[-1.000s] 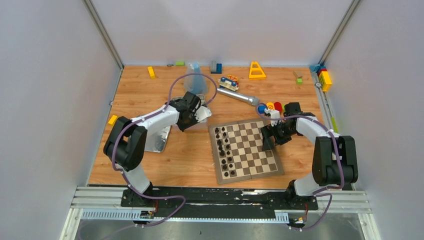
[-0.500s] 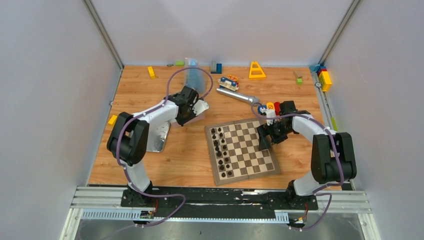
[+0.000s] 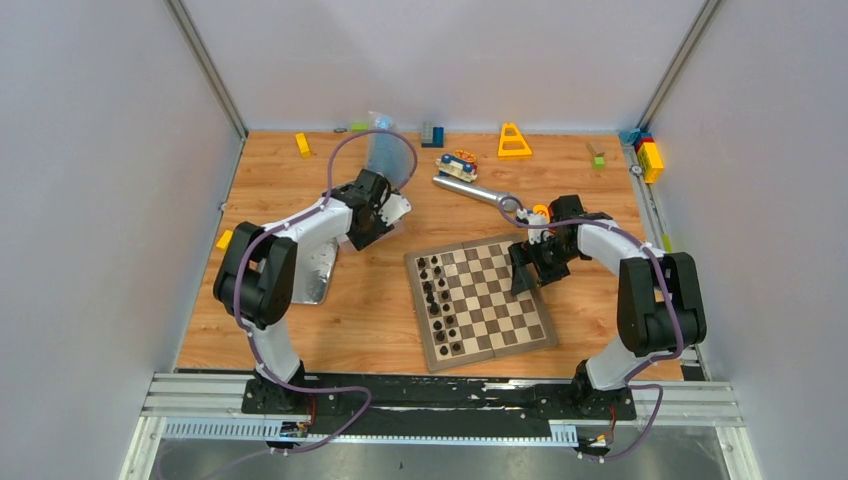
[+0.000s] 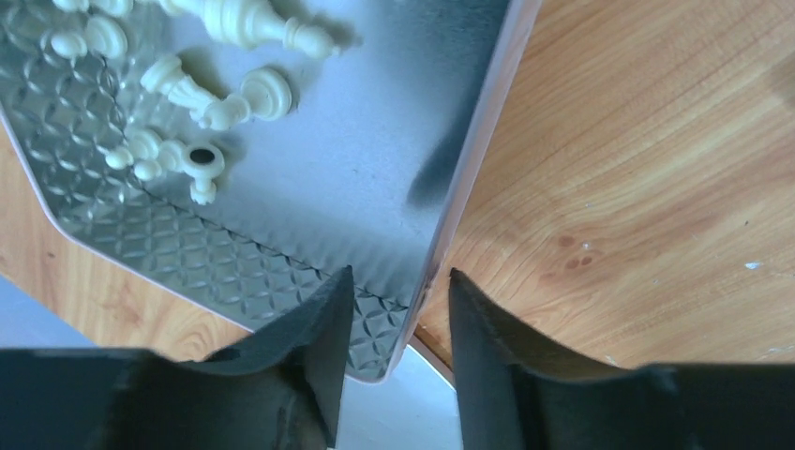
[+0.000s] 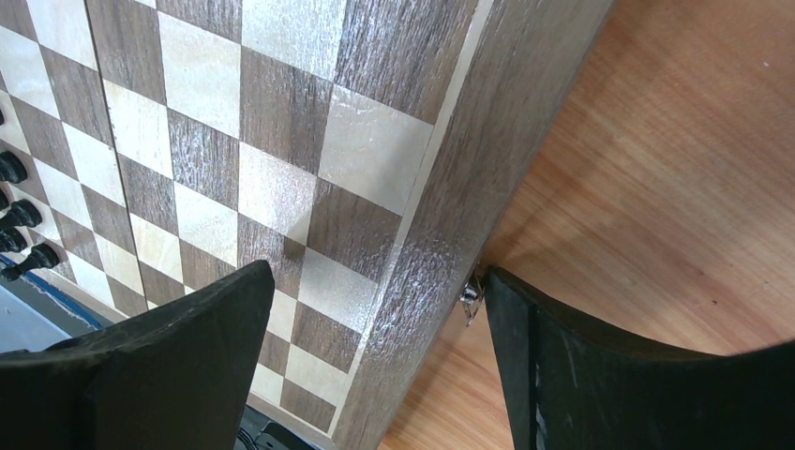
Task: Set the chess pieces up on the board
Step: Move the storage box to the center of the board.
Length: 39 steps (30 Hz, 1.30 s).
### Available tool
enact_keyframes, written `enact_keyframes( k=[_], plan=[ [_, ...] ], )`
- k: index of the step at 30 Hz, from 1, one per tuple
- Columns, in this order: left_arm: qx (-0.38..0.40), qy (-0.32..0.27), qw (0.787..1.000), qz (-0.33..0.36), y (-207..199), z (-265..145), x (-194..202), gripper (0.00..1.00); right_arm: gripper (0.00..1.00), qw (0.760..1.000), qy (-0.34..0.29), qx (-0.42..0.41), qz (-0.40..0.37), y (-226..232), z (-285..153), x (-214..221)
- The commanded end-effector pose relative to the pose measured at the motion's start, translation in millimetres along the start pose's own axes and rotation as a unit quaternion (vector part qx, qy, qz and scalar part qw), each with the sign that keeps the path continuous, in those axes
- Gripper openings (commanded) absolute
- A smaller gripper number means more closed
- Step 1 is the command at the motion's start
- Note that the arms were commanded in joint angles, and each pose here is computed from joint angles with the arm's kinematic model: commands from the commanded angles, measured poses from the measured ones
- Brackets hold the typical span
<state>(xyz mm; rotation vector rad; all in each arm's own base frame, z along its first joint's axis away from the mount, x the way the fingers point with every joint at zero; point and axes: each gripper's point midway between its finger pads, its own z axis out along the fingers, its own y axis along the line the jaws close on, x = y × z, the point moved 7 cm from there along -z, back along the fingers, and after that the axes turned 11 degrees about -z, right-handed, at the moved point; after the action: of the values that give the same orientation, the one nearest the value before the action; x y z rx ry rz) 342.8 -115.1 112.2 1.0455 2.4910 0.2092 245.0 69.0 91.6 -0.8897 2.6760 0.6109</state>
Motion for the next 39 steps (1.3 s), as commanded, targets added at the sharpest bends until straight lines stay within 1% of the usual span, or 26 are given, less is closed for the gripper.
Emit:
enact_keyframes(
  k=[1, 2, 3, 4, 6, 9, 10, 11, 13, 18, 22, 27, 33, 39],
  plan=[
    [-0.015, -0.042, 0.999, -0.025, 7.8, -20.7, -5.2, 0.56, 0.85, 1.0, 0.013, -0.003, 0.009, 0.4, 11.8, 1.2],
    [-0.014, -0.049, 0.998, -0.025, 7.7, -25.0, -5.3, 0.63, 0.86, 1.0, 0.011, 0.002, 0.008, -0.7, 10.5, 0.8],
    [-0.007, -0.064, 0.998, -0.025, 6.6, -34.2, -4.7, 0.67, 0.86, 1.0, 0.009, 0.005, 0.007, -1.2, 8.9, 0.3],
    [-0.005, -0.069, 0.997, -0.024, 5.7, -38.0, -3.2, 0.74, 0.87, 1.0, 0.006, 0.007, 0.008, -2.0, 7.2, -0.3],
    [0.014, -0.086, 0.996, -0.017, 1.0, -51.3, 1.7, 0.79, 0.88, 1.0, 0.007, 0.012, 0.008, -3.2, 4.7, 0.9],
    [0.06, -0.127, 0.99, 0.007, -12.7, -71.6, 12.4, 0.82, 0.9, 1.0, 0.013, 0.017, 0.003, -4.6, 3.2, 6.0],
    [0.086, -0.132, 0.987, 0.015, -22.4, -69.7, 19.6, 0.84, 0.9, 1.0, 0.015, 0.016, -0.001, -4.2, 3.4, 7.7],
    [0.091, -0.151, 0.984, 0.026, -25.3, -77.9, 20.4, 0.86, 0.9, 1.0, 0.018, 0.015, -0.003, -3.8, 3.3, 9.6],
    [0.121, -0.173, 0.976, 0.046, -39.0, -79.8, 26.2, 0.89, 0.91, 1.0, 0.022, 0.013, -0.009, -3.6, 3.5, 13.3],
    [0.158, -0.216, 0.959, 0.096, -66.5, -69.9, 27.2, 0.93, 0.91, 1.0, 0.022, 0.01, -0.011, -3.7, 3.1, 14.0],
    [0.173, -0.23, 0.949, 0.132, -80.8, -56.4, 20.6, 0.94, 0.91, 1.0, 0.027, 0.009, -0.01, -5.1, 4.9, 14.1],
    [0.179, -0.243, 0.938, 0.171, -94.2, -44.6, 11.0, 0.98, 0.9, 0.999, 0.034, 0.003, -0.005, -5.2, 8.7, 16.4],
    [0.172, -0.25, 0.933, 0.195, -104.4, -30.6, 0.0, 1.0, 0.92, 0.999, 0.043, -0.002, -0.007, -3.6, 11.2, 23.2],
    [0.138, -0.252, 0.937, 0.2, -100.7, -21.6, -6.4, 1.0, 0.93, 0.999, 0.044, -0.019, -0.014, -0.3, 12.7, 25.5]
  ],
)
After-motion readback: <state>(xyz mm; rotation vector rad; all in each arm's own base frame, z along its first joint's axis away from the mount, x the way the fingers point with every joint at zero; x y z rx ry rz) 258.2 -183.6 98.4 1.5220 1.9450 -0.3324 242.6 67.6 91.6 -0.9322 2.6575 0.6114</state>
